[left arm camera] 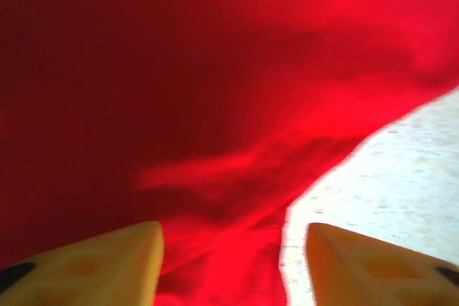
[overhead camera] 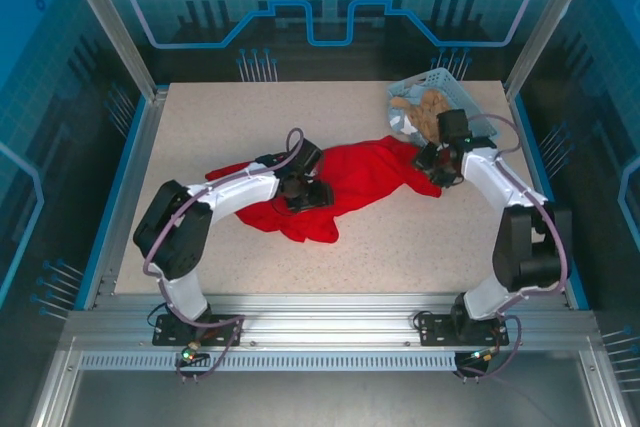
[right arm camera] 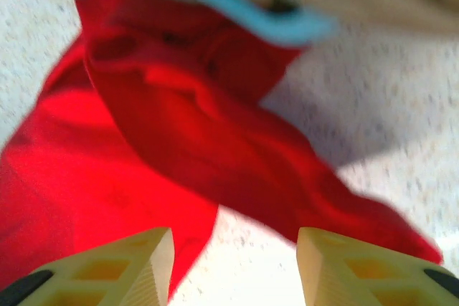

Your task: Fold and stack the t-shirts

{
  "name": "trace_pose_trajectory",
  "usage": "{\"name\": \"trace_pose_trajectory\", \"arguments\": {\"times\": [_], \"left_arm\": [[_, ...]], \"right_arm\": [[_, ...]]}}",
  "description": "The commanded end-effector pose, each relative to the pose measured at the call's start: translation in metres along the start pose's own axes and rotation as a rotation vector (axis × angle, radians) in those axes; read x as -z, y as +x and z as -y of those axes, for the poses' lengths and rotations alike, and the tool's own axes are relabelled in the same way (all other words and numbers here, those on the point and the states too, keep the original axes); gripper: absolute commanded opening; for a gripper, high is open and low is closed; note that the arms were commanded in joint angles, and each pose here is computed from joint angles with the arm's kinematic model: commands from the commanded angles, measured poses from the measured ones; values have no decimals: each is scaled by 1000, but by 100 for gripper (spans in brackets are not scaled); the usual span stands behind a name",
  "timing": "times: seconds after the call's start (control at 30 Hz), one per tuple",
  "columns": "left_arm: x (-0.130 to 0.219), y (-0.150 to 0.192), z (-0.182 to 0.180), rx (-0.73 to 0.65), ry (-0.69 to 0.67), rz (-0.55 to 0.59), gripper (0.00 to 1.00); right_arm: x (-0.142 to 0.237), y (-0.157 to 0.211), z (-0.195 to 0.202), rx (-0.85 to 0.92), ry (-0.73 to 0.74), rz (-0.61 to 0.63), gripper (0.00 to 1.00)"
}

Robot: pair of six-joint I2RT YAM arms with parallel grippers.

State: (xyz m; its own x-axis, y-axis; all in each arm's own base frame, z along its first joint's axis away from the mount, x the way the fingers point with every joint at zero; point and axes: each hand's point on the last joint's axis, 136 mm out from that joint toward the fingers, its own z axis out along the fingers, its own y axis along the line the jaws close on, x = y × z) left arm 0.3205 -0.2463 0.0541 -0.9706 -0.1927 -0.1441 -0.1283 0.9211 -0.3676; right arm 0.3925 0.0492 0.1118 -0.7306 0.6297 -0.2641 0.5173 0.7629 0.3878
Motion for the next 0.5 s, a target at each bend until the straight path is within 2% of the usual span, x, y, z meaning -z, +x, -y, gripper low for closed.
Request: {"name": "trace_pose_trajectory", "arguments": {"times": [0.0, 0.07, 0.2, 0.47], "left_arm": [[-18, 22, -67, 184, -191, -95, 44], [-22, 27, -99, 277, -257, -102, 34], [-15, 31, -140, 366, -328, -79, 26], [6, 24, -152, 358, -357, -28, 24]], "right_arm": [[-8, -25, -33, 65, -98, 3, 48], [-9, -31, -46, 56, -126, -1, 49], [-16, -36, -67, 48, -134, -11, 48], [-69, -53, -81, -16, -69, -9, 46]]}}
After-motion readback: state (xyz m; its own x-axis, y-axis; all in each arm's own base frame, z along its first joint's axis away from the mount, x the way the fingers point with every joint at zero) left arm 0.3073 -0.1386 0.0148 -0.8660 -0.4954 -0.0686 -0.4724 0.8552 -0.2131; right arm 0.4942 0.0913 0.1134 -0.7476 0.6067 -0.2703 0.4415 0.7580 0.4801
